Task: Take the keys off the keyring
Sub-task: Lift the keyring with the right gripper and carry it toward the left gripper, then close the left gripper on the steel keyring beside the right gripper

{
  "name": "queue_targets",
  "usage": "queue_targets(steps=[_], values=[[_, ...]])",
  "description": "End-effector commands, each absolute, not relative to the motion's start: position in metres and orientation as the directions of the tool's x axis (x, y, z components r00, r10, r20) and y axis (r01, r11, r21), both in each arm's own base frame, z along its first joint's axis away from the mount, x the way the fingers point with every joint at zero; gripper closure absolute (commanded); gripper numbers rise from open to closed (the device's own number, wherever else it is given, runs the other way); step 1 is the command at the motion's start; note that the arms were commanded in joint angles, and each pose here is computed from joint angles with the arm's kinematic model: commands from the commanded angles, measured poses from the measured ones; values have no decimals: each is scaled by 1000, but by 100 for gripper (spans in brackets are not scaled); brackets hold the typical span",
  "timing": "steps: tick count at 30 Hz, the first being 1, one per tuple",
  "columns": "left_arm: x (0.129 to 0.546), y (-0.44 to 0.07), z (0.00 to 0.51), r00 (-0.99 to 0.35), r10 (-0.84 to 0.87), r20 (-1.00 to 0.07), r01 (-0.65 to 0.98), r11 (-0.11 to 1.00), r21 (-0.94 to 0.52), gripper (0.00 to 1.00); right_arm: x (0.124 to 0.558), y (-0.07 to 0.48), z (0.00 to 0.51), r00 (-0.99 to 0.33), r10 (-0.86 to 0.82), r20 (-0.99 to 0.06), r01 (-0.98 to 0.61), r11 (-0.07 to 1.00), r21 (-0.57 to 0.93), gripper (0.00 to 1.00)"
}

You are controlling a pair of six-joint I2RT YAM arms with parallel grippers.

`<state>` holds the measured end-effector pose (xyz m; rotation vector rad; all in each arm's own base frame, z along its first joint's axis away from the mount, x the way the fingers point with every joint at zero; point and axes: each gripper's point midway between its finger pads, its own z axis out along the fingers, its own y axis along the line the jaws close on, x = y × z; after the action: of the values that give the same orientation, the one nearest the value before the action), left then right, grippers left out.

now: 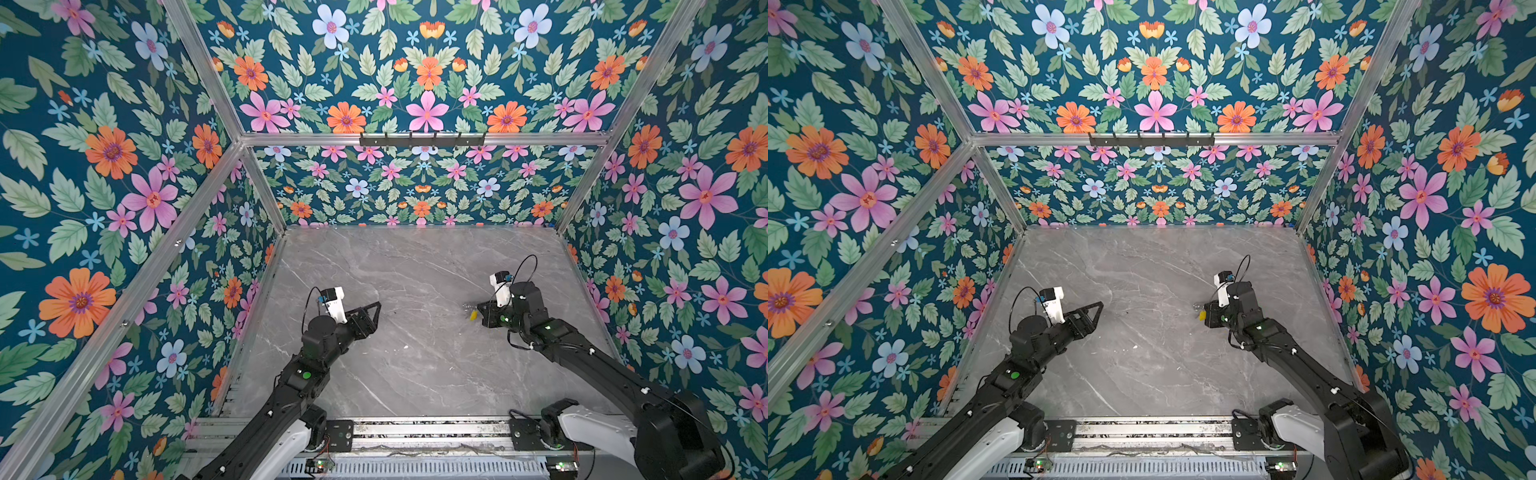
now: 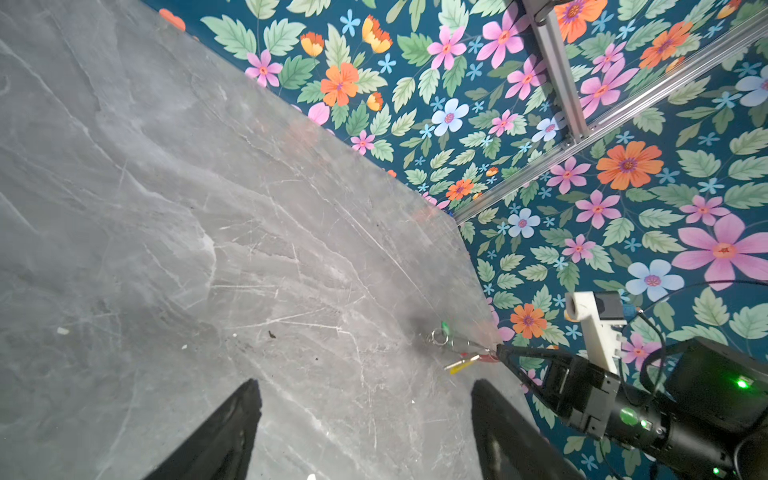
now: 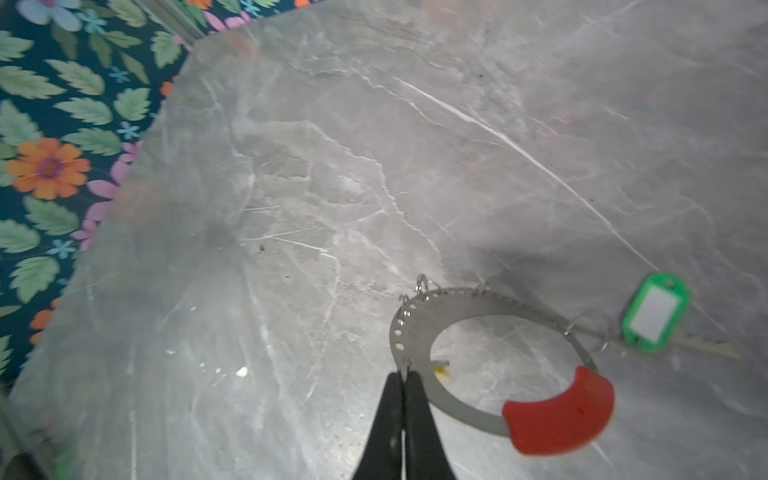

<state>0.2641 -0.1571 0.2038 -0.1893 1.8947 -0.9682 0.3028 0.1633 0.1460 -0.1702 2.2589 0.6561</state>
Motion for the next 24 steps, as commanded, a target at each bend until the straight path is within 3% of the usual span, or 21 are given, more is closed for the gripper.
queue_targets(steps=[1, 9, 24], values=[[262, -165, 208, -549, -452, -703, 298, 680, -670, 21, 291, 192, 173, -661, 25, -750, -478, 756, 447, 100], [248, -195, 240, -566, -385, -729, 488, 557, -672, 35, 254, 244, 209, -603, -96, -792, -703, 533, 471, 100], [196, -238, 301, -533, -287, -796, 774, 215, -595, 65, 203, 300, 271, -551, -172, -817, -835, 122, 537, 100]])
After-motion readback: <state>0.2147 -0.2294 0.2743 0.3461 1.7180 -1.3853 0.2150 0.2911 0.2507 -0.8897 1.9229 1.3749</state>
